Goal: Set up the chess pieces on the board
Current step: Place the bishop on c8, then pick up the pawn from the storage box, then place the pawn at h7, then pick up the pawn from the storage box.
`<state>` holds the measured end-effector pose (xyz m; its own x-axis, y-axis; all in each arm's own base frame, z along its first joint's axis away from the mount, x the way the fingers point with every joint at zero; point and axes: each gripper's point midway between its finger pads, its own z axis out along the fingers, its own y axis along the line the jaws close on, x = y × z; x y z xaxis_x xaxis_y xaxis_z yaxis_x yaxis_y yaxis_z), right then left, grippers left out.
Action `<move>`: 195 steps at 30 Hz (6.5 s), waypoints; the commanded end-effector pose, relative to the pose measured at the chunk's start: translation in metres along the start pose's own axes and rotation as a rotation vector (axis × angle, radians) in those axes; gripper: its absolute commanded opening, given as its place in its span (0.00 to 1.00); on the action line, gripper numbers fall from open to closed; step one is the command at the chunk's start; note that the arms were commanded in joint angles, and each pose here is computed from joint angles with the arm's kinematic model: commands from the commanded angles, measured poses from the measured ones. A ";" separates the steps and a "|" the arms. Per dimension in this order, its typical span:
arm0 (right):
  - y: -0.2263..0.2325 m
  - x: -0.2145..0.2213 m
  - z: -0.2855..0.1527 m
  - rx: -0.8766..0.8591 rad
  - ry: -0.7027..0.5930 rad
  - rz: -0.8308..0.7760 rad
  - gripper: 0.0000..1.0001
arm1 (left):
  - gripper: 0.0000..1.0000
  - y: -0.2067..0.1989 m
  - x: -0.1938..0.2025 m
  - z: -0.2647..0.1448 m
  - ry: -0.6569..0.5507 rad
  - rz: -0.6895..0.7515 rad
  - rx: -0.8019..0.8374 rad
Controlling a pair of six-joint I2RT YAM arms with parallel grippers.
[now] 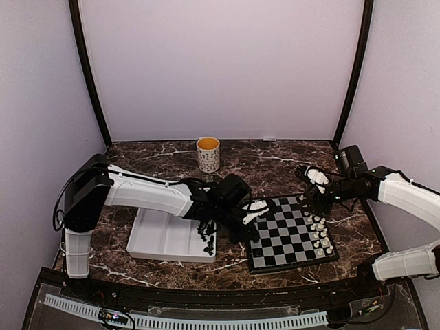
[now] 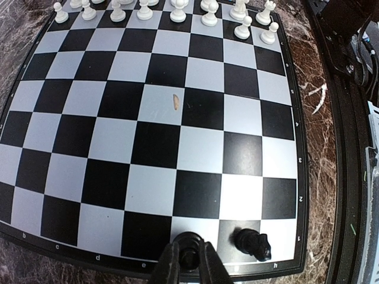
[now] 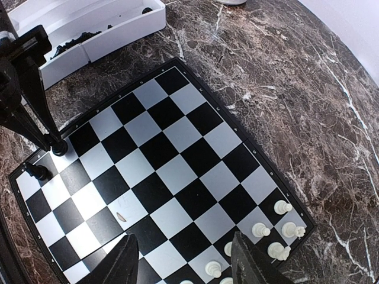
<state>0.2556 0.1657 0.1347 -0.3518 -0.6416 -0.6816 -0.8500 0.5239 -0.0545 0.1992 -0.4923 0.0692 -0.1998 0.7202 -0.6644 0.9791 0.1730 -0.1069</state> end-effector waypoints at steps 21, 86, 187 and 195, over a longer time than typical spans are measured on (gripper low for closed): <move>-0.004 -0.003 0.000 0.013 -0.019 -0.001 0.55 | 0.27 -0.012 0.003 0.008 0.042 0.004 0.045; -0.003 0.001 0.002 0.013 -0.013 -0.005 0.55 | 0.04 0.087 0.101 -0.084 0.300 -0.490 -0.228; -0.017 0.008 0.004 0.099 0.007 -0.002 0.55 | 0.45 0.137 -0.047 -0.114 0.128 -0.324 -0.444; -0.019 0.011 0.007 0.103 0.020 -0.003 0.55 | 0.29 0.119 0.030 -0.137 0.225 -0.396 -0.434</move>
<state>0.2659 0.1542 0.1260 -0.3569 -0.6585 -0.6626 -0.8147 0.5664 -0.1241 0.3126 -0.3884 0.1686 -0.5505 0.6455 -0.5294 0.7529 0.6579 0.0191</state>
